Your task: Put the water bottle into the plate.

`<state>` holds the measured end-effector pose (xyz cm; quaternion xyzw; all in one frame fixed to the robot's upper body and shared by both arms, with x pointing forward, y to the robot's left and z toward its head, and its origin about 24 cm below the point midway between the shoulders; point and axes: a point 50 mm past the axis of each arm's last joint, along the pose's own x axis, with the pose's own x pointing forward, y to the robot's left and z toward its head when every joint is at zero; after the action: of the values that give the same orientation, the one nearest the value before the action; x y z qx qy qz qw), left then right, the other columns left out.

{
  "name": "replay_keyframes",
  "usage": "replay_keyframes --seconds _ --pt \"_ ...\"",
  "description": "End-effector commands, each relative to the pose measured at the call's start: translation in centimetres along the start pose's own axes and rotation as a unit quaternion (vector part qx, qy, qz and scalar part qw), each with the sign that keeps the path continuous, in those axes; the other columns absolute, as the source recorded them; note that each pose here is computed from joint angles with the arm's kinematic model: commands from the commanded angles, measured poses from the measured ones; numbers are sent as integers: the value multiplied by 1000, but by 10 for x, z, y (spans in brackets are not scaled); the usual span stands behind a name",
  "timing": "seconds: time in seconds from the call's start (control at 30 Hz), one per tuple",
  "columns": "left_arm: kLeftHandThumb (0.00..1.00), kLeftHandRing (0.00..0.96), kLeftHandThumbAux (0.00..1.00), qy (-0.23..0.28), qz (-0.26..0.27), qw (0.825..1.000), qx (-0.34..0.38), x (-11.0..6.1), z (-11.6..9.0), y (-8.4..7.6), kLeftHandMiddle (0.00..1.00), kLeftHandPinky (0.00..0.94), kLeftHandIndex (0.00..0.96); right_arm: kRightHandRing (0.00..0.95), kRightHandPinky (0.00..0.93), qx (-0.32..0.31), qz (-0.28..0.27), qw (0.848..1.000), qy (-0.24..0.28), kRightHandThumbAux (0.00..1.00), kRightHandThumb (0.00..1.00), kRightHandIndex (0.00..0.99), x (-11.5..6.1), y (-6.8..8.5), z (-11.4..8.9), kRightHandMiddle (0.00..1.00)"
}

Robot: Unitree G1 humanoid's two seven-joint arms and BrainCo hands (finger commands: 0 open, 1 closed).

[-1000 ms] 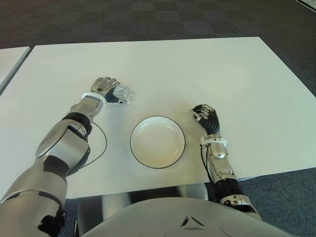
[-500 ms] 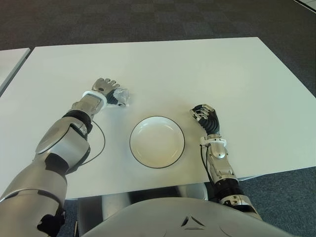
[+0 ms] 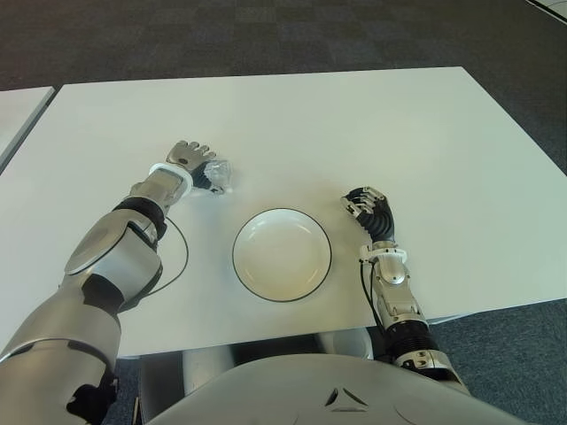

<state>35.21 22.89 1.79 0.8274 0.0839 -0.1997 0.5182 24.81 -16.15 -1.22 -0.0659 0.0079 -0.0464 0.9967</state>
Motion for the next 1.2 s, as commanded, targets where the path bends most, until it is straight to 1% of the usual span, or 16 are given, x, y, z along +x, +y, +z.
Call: replay_keyframes --seconds 0.03,0.1,0.17,0.23,0.27,0.3,0.37,0.43,0.47,0.6,0.63,0.67,0.73,0.87,0.97,1.2 --pt "616 2 401 -14 -61 998 -5 -8 9 -33 8 43 0 472 476 10 -4 1000 6 733 703 426 -2 -1 -2 479" --pt "618 5 411 -10 -63 998 -10 -9 7 -34 13 54 0 471 476 11 -4 1000 6 733 703 426 -2 -1 -3 479" --pt "633 57 431 -5 -65 998 -17 -9 5 -34 54 134 8 471 476 12 -4 1000 7 732 703 426 -2 -1 -2 479" --pt "657 152 452 2 -65 997 -30 -9 3 -35 126 243 52 472 475 12 -5 1000 7 732 703 426 -2 -1 -2 480" --pt "661 171 457 5 -65 997 -37 -10 3 -35 140 263 64 472 475 13 -5 1000 8 732 704 426 -2 -1 -2 480" --pt "671 205 465 7 -65 997 -42 -10 3 -36 172 296 100 472 475 13 -5 1000 8 732 704 426 -2 -1 -2 480" --pt "684 247 473 11 -62 996 -60 -10 3 -37 217 333 158 472 475 14 -5 1000 8 732 704 426 -2 -1 -2 481" --pt "710 324 481 14 -54 995 -83 -11 2 -36 306 392 270 472 474 16 -5 1000 8 732 704 426 -2 -1 -2 481" --pt "721 356 483 15 -52 994 -92 -11 2 -36 342 416 310 472 474 16 -5 1000 8 732 704 426 -2 -1 -2 481" --pt "745 433 492 19 -42 990 -130 -12 0 -38 426 472 377 471 473 17 -3 1000 9 731 705 427 -2 -1 -2 482" --pt "778 478 556 20 -40 989 -139 -12 0 -38 455 501 378 470 473 17 -3 1000 9 731 705 427 -2 -1 -2 481" --pt "789 494 579 22 -38 987 -152 -13 -1 -38 465 512 378 470 473 17 -3 1000 9 731 705 427 -2 -1 -2 481" --pt "819 574 632 27 -34 984 -175 -13 -1 -39 505 571 380 469 472 17 -4 1000 9 731 704 427 -2 -1 -2 480" --pt "840 671 658 36 -29 977 -208 -14 -2 -39 542 682 393 467 470 16 -4 1000 7 731 704 427 -2 -1 -2 480" --pt "845 707 662 42 -24 972 -231 -14 -3 -40 551 728 399 467 472 13 -5 1000 6 731 704 427 -2 -1 -2 480" --pt "850 759 664 49 -6 962 -268 -15 -4 -39 553 780 404 470 479 10 -6 1000 6 732 704 427 -2 -1 -2 481"
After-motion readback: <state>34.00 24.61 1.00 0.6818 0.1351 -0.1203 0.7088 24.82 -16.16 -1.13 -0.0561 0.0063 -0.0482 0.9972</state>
